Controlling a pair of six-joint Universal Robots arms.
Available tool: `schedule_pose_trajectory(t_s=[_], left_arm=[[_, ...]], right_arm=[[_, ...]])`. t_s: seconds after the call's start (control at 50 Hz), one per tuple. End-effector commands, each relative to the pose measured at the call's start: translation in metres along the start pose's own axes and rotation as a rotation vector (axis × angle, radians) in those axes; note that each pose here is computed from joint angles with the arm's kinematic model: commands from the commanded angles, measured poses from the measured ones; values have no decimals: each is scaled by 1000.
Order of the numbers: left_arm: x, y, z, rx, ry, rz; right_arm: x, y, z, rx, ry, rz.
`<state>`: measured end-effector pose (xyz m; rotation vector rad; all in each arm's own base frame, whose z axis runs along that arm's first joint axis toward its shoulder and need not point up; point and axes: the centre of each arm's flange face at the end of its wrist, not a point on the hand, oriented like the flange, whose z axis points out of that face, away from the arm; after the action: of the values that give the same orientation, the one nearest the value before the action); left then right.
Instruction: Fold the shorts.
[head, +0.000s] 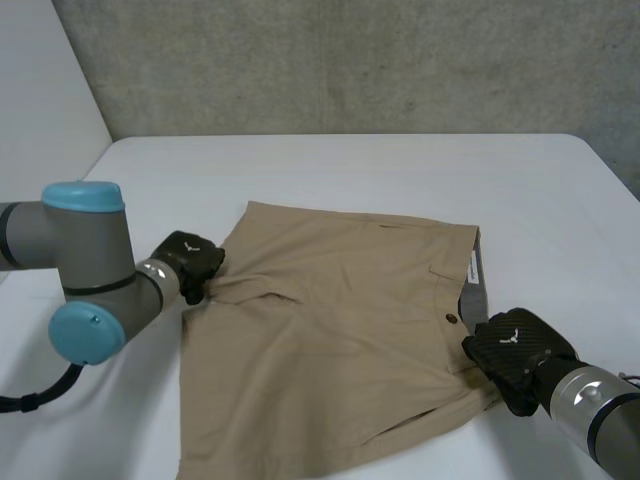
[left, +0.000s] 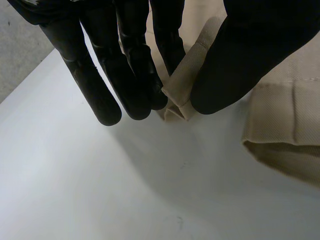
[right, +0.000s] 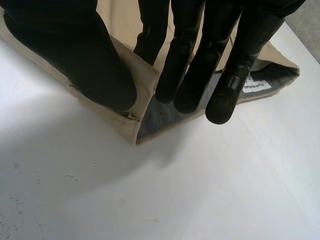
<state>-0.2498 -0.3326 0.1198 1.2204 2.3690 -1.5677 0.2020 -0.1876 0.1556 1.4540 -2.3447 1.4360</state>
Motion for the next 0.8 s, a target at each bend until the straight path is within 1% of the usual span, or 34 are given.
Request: schedule_pose_trajectory(t_s=[0.02, 0.04, 0.1, 0.16, 0.22, 0.24, 0.26, 0.38, 0.42, 0.48, 0.5, 0.56, 0.58, 0.66, 0.74, 0.8], left_arm=[[-13, -21, -5, 79, -55, 11], [-19, -31, -12, 109, -79, 15], [-25, -45, -23, 143, -108, 20], [-31, -64, -44, 187, -143, 13], [-26, -68, -66, 191, -142, 16], [-26, -68, -66, 191, -141, 16], [-15, -64, -84, 178, -114, 11], [21, -39, -136, 114, -24, -27], [33, -27, -157, 83, 7, -62], [44, -17, -176, 50, 40, -109], [50, -11, -186, 20, 58, -145], [55, -1, -198, -33, 74, -207], [58, 4, -204, -68, 80, -248], [65, 18, -216, -159, 89, -339], [71, 28, -222, -204, 90, -384], [75, 31, -226, -215, 102, -385]], right_arm=[[2, -3, -3, 11, 13, -4], [2, -5, -4, 19, 18, -5], [4, -8, -6, 33, 27, -2], [6, -10, -6, 43, 31, 26], [8, -14, -5, 63, 30, 86], [9, -15, -5, 71, 31, 102], [11, -18, -4, 83, 32, 136], [19, -25, -2, 111, 45, 238], [20, -27, -1, 124, 45, 266], [21, -29, -1, 138, 44, 301], [21, -30, 0, 149, 40, 320], [21, -31, 0, 157, 35, 331], [21, -31, 0, 160, 32, 335], [22, -30, 2, 161, 36, 341], [22, -30, 3, 169, 40, 343], [21, -29, 3, 170, 39, 344]])
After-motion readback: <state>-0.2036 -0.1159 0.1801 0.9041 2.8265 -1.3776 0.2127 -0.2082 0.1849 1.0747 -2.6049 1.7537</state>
